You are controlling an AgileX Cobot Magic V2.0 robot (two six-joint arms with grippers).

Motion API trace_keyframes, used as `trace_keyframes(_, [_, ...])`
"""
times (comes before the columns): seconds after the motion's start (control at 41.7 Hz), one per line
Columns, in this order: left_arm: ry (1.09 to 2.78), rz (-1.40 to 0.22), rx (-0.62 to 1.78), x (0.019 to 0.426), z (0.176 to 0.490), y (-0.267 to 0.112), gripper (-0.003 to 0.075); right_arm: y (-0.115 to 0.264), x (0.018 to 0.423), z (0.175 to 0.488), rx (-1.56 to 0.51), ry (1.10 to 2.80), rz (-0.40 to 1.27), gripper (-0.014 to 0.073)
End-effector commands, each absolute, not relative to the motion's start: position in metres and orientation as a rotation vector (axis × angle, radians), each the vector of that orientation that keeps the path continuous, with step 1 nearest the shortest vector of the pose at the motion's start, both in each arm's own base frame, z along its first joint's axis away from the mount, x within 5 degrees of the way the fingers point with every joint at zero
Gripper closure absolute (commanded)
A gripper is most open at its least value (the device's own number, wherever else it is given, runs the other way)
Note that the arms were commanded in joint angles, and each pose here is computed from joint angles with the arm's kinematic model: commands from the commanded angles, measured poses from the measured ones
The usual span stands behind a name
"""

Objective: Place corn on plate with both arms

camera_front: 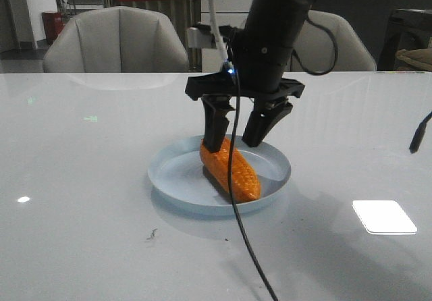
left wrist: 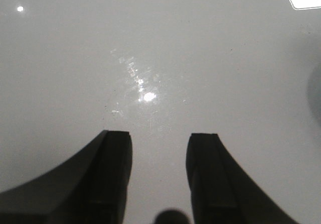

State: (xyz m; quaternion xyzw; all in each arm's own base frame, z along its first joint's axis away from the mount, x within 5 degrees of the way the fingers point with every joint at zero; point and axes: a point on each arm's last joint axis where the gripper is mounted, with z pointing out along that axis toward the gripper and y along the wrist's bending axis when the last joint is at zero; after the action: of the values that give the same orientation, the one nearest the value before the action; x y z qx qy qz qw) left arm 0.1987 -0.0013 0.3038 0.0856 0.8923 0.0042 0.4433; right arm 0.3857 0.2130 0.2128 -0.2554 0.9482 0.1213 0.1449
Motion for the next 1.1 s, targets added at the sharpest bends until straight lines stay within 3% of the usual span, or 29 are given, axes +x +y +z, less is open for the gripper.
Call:
trace_keyframes(0.0, [2.105,0.022,0.183,0.202,0.321,0.0,0.0391,0.198,0.377,0.286,-0.711,2.556,0.344,0.0079])
trace_keyframes(0.264, [2.105,0.022,0.183,0.202,0.321,0.0,0.0391,0.128,0.356,0.373,-0.466,2.405,0.326,0.0079])
trace_keyframes(0.456, [2.105,0.022,0.183,0.202,0.321,0.0,0.0391,0.059,0.325,0.413,-0.27,2.347,0.241,0.0079])
trace_keyframes(0.767, [2.105,0.022,0.183,0.202,0.321,0.0,0.0391,-0.011,0.245,0.408,-0.108,2.215,-0.001,0.0079])
trace_keyframes(0.935, [2.105,0.022,0.183,0.202,0.321,0.0,0.0391,-0.015,0.2,0.397,-0.055,2.094,-0.053,0.0079])
trace_keyframes(1.079, [2.099,0.023,0.182,0.202,0.321,0.0,0.0391,-0.012,0.163,0.37,-0.051,2.083,-0.058,0.0079])
